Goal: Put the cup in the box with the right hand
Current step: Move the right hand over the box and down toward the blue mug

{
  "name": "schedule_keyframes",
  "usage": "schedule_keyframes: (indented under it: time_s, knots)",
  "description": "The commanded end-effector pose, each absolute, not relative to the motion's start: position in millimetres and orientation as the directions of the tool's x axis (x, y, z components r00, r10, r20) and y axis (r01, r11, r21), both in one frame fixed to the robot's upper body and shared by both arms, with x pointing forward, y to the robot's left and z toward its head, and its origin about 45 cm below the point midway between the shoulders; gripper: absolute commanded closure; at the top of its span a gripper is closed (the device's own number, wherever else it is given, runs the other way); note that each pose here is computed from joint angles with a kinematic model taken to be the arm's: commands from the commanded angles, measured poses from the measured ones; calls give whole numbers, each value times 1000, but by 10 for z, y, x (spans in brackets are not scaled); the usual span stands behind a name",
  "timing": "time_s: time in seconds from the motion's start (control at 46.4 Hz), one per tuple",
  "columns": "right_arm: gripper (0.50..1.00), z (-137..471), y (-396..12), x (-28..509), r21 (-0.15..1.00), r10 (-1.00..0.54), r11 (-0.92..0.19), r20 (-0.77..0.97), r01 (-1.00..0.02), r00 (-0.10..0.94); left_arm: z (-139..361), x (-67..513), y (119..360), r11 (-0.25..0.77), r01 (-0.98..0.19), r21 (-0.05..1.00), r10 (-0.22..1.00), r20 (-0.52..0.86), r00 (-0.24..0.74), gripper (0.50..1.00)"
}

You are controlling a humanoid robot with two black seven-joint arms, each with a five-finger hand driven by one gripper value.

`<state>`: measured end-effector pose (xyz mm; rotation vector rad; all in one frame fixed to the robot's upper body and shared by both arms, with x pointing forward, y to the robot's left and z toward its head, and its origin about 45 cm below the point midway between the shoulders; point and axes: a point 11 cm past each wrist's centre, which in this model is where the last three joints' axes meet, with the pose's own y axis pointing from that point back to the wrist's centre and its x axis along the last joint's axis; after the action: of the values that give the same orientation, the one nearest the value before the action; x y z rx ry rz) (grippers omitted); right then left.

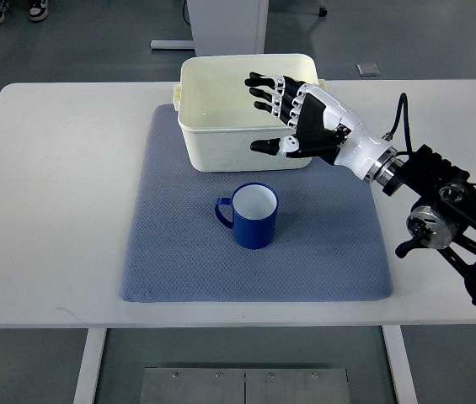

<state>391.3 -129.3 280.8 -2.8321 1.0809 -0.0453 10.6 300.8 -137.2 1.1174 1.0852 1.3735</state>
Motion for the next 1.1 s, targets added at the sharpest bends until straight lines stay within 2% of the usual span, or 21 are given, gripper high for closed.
schedule_keyframes:
  time_s: [0.0, 0.431, 1.078]
  knots:
    - [517, 2741, -1268, 3872, -100, -656, -751, 0, -652, 755, -1372, 106, 3007, -79, -161, 984, 996, 71, -54, 500]
    - [515, 2483, -1219, 3735, -59, -632, -775, 38, -630, 774, -1372, 106, 3007, -79, -161, 984, 996, 71, -54, 500]
    - [515, 2100, -1327, 3723, -4, -657, -754, 42, -657, 753, -1372, 106, 3007, -79, -161, 984, 996, 71, -54, 500]
